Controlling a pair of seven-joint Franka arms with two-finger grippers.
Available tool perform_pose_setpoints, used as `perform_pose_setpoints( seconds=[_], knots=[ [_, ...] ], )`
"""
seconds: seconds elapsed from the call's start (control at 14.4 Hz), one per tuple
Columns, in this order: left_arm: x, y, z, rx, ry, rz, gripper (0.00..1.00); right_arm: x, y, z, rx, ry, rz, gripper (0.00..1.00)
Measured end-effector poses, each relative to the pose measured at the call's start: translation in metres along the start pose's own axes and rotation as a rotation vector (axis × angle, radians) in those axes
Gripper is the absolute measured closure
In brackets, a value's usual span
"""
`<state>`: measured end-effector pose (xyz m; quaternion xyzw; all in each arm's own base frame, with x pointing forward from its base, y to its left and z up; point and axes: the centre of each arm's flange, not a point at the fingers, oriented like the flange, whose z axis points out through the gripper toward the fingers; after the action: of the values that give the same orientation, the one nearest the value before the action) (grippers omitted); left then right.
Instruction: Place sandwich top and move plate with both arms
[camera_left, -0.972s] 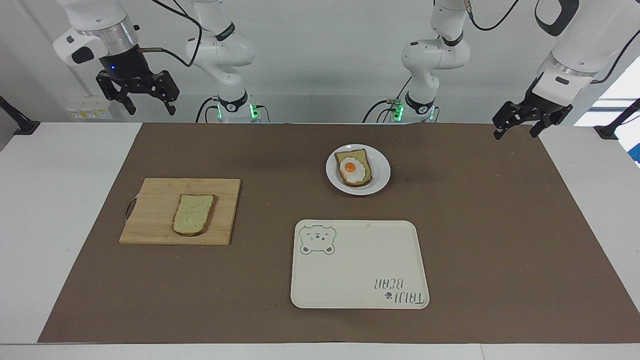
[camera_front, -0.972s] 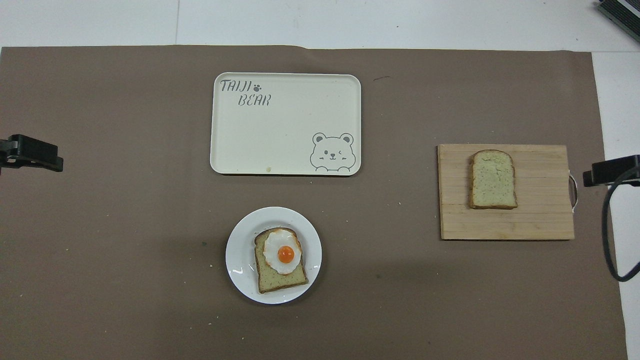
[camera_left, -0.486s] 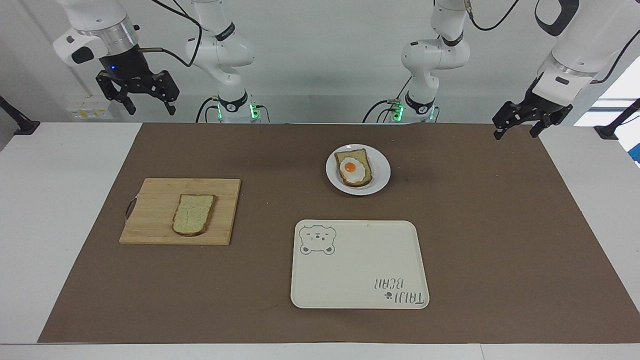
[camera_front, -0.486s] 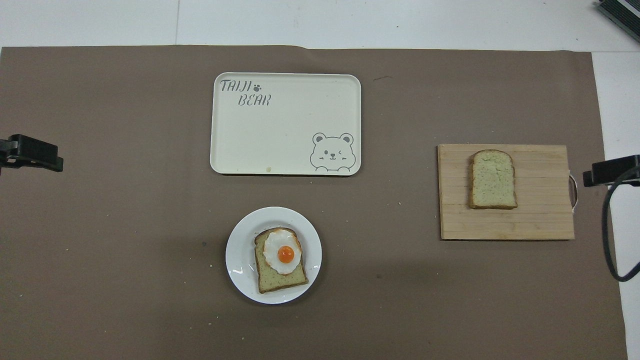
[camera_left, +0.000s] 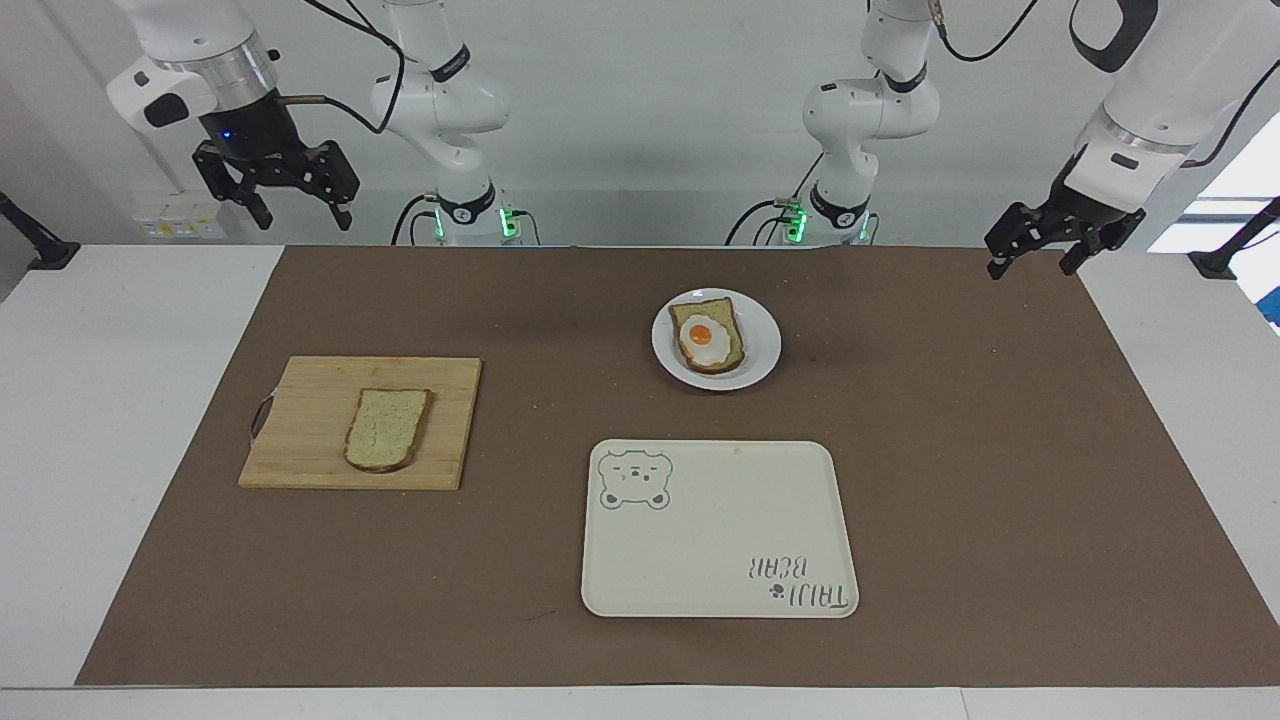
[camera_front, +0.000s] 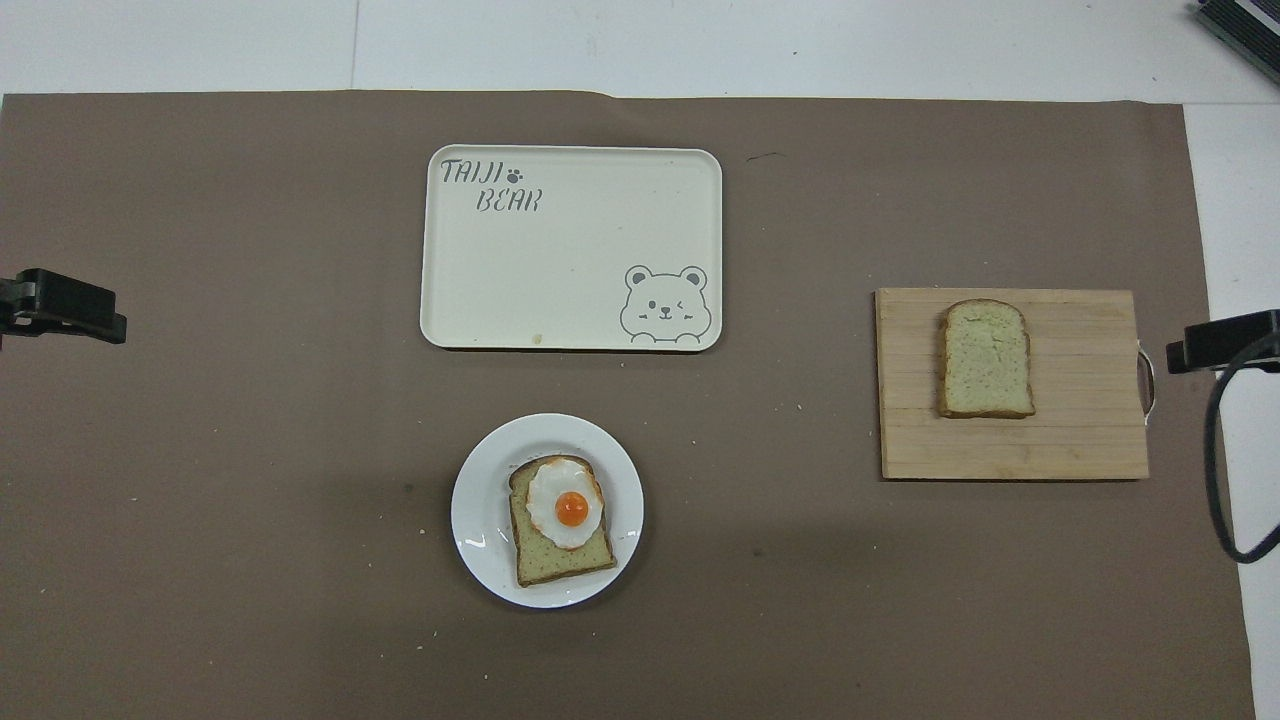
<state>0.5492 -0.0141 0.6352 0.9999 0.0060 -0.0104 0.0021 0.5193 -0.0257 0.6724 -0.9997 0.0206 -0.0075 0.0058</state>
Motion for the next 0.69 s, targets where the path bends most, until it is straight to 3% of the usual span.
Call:
perform_pose_setpoints(
  seconds=[0.35,0.69],
  knots=[
    [0.0,0.0,0.0,0.0,0.0,0.0,0.0,0.002,0.003,0.004,0.0,0.005,0.005,0.0],
    [0.0,0.0,0.0,0.0,0.0,0.0,0.0,0.014,0.003,0.039,0.0,0.012,0.005,0.0]
  ],
)
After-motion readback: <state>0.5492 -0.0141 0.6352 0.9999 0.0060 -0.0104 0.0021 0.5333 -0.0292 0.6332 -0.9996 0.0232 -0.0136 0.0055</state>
